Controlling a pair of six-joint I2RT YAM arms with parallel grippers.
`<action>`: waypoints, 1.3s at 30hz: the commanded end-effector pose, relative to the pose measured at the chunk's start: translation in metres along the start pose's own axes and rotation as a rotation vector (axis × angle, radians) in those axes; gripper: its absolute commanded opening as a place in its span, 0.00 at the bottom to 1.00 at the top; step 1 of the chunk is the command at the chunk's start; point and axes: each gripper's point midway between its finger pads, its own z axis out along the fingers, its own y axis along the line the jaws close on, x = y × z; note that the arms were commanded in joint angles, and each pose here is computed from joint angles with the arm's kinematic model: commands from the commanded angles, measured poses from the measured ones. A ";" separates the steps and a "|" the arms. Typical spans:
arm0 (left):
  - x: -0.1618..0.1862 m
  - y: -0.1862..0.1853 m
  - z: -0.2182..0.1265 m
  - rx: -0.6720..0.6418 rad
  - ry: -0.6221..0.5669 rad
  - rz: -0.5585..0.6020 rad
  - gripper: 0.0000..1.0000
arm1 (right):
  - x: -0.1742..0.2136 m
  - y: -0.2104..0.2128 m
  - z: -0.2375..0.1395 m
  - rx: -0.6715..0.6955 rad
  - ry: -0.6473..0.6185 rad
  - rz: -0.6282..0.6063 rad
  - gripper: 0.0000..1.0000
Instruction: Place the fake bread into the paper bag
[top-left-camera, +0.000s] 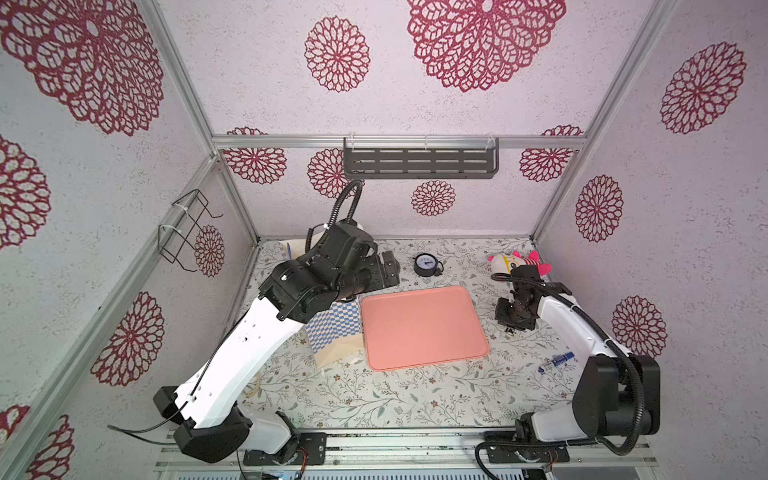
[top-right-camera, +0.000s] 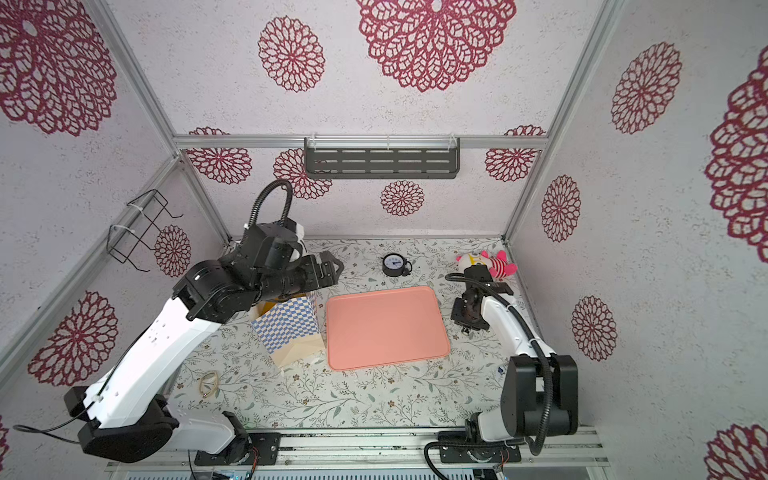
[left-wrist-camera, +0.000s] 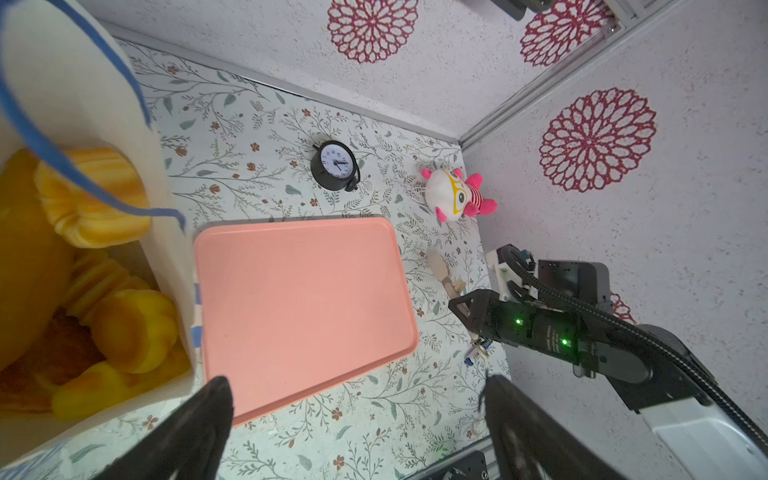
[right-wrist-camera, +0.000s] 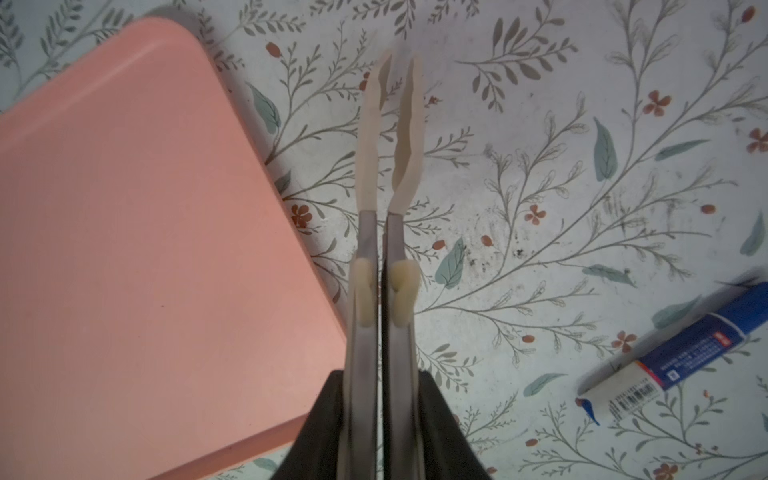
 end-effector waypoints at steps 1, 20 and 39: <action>0.006 -0.024 0.020 0.045 0.016 0.020 0.97 | -0.009 -0.005 0.008 0.017 -0.032 -0.023 0.28; 0.079 -0.059 0.118 0.026 0.227 0.291 0.97 | 0.021 -0.035 0.068 0.060 0.166 0.061 0.28; 0.079 -0.055 0.112 0.029 0.230 0.259 0.97 | 0.018 -0.047 0.066 0.124 0.160 0.081 0.62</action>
